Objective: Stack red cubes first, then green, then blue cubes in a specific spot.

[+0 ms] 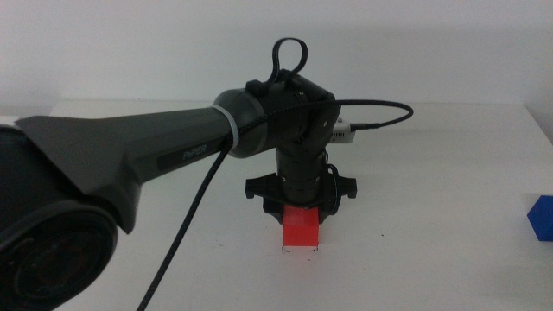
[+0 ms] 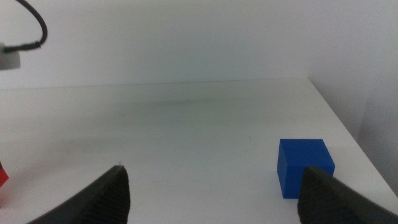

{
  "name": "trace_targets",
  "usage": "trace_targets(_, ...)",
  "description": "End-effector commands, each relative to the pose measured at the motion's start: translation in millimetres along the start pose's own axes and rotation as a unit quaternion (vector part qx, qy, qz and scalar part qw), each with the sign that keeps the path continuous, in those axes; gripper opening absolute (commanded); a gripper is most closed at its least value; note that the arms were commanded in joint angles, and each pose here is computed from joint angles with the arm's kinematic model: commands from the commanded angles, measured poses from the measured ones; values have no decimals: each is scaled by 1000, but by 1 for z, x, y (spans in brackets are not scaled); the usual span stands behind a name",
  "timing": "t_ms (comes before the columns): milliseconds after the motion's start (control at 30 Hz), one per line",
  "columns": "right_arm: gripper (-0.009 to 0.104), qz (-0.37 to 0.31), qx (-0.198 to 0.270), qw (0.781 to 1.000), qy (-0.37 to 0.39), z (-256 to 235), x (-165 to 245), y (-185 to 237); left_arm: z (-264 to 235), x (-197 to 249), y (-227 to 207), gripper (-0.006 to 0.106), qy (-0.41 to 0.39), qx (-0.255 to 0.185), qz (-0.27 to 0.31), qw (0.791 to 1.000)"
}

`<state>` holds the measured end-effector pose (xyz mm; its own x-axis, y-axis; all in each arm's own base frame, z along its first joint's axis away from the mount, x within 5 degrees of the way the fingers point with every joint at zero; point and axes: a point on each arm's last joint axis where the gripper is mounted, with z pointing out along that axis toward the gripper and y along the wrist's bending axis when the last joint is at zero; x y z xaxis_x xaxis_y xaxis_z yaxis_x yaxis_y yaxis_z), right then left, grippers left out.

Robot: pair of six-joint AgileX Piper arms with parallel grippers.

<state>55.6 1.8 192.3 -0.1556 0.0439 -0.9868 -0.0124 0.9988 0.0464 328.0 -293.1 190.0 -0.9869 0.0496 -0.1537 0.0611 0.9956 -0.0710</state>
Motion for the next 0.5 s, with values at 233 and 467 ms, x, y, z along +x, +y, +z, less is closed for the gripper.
trace_targets(233, 93, -7, 0, 1000, -6, 0, 0, 0, 17, -2, -4, 2, 10, 8, -15, 1000)
trace_targets(467, 93, -7, 0, 1000, -6, 0, 0, 0, 17, -2, -1, 92, 10, -6, 5, 1000)
